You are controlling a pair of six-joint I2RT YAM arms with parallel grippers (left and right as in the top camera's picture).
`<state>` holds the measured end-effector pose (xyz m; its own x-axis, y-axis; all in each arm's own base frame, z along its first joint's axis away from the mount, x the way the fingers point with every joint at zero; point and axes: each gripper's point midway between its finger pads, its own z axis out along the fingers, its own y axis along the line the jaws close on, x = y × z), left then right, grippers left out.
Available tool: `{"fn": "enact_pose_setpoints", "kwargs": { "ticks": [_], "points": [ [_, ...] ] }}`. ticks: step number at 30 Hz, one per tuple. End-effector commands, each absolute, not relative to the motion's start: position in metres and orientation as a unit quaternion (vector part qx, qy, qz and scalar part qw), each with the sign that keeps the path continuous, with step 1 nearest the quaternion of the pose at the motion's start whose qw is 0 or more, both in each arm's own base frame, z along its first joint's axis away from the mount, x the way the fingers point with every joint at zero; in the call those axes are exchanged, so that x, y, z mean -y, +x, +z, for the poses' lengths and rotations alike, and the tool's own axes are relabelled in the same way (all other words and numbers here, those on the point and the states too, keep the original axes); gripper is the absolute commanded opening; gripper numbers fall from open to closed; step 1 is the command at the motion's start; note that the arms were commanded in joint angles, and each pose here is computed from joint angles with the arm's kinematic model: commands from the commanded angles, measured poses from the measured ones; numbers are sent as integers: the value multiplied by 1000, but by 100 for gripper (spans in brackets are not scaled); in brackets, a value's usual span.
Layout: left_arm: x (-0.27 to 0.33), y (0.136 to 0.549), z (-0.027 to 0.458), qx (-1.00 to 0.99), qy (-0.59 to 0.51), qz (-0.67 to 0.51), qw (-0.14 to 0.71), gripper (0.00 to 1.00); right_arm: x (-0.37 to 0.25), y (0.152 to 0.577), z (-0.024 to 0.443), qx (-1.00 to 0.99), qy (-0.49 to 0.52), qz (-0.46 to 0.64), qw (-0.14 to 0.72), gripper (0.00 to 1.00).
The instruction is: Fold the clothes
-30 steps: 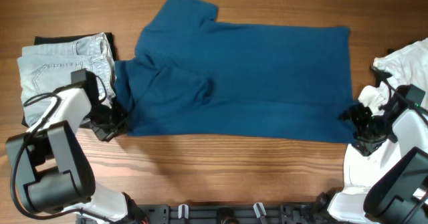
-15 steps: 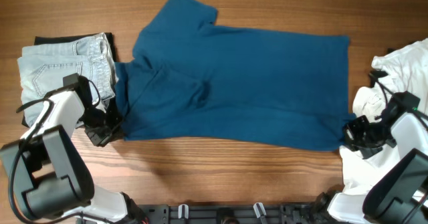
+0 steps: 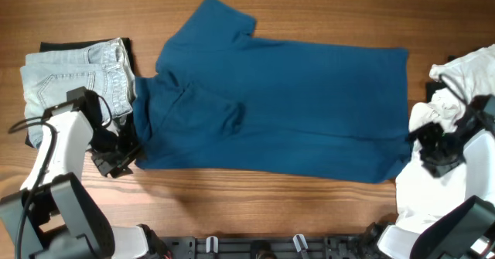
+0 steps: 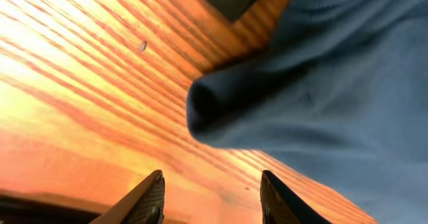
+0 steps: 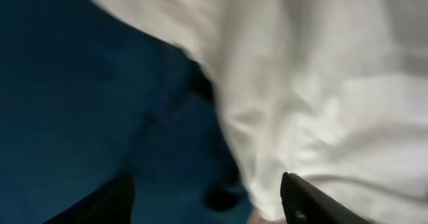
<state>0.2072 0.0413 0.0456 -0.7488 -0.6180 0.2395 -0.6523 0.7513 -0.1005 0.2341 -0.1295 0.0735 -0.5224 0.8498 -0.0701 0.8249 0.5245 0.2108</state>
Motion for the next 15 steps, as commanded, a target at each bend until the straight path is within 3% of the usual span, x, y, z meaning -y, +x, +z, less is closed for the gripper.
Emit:
{"fn": "enact_pose_setpoints", "kwargs": {
  "ticks": [1,3,5,8,11,15],
  "points": [
    [-48,267,107,951,288,109,-27,49,122,302,147,-884,370,184,218,70],
    [-35,305,141,959,230,136,-96,52,114,328,181,-874,332,230,271,70],
    [-11,357,183,959,140,143,-201,63,99,356,211,-861,289,266,322,71],
    [27,419,223,932,59,147,-326,63,79,383,223,-858,254,272,354,75],
    [52,465,219,922,27,153,-355,63,68,399,206,-871,246,251,343,77],
    [75,526,164,929,-4,154,-336,62,63,403,175,-885,253,250,301,79]
  ]
}}
